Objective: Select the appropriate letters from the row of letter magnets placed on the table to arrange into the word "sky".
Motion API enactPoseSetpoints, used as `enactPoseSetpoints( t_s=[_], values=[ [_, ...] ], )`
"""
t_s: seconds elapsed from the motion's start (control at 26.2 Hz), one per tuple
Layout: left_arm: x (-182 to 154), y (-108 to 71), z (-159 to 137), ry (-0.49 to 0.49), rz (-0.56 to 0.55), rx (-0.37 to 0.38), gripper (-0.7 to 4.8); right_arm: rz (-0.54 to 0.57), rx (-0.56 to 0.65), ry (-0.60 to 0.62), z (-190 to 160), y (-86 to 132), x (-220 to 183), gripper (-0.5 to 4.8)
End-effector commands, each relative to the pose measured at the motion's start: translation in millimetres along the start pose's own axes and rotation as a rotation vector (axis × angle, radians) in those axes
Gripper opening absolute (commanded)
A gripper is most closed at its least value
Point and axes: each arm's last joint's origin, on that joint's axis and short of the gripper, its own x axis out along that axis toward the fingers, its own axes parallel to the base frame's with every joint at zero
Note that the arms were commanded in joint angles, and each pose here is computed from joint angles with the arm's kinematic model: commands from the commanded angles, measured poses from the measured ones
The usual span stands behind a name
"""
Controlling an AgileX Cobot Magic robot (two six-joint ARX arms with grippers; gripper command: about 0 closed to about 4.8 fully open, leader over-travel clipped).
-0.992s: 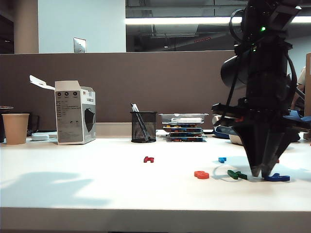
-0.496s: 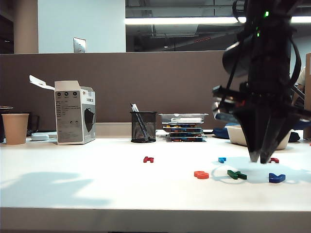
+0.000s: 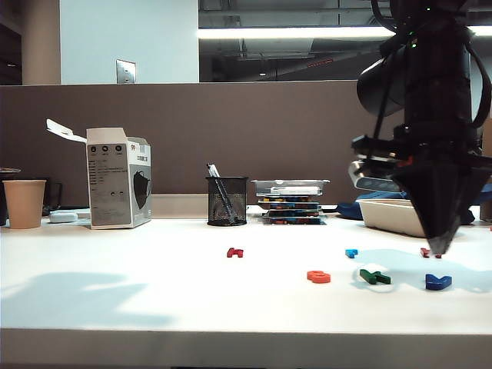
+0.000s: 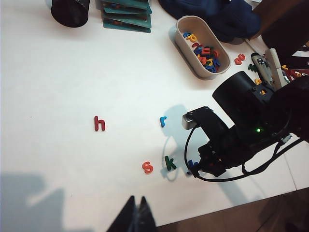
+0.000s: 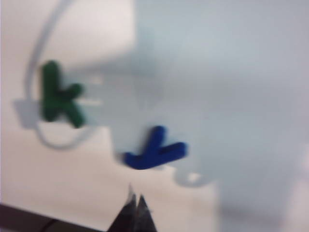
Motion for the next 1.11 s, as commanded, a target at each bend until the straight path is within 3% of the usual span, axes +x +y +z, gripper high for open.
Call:
enactPoseSetpoints(
  t_s=[0.04, 0.5, 0.99, 1.11],
  values=[
    [-1.3, -0.1, 1.1, -0.01, -0.004, -0.003, -0.05, -0.058, 0.005, -0.009, -0.1, -3.2, -1.2, -0.06],
    [-1.3, -0.1, 1.1, -0.01, -0.004, -0.003, -0.05, -0.035, 0.02, 0.034, -7.7, -9.5, 24.0, -0.06],
    [-1.3, -0.1, 1.1, -0.01, -0.004, -0.003, -0.05, -0.075, 0.01, -0.098, 3.8, -10.8, 28.6, -0.06],
    [-1.3, -0.1, 1.1, -0.01, -0.004, -0.003, -0.05, -0.178, 0.048, -0.094, 1.8, -15.4, 25.7, -0.06]
  ],
)
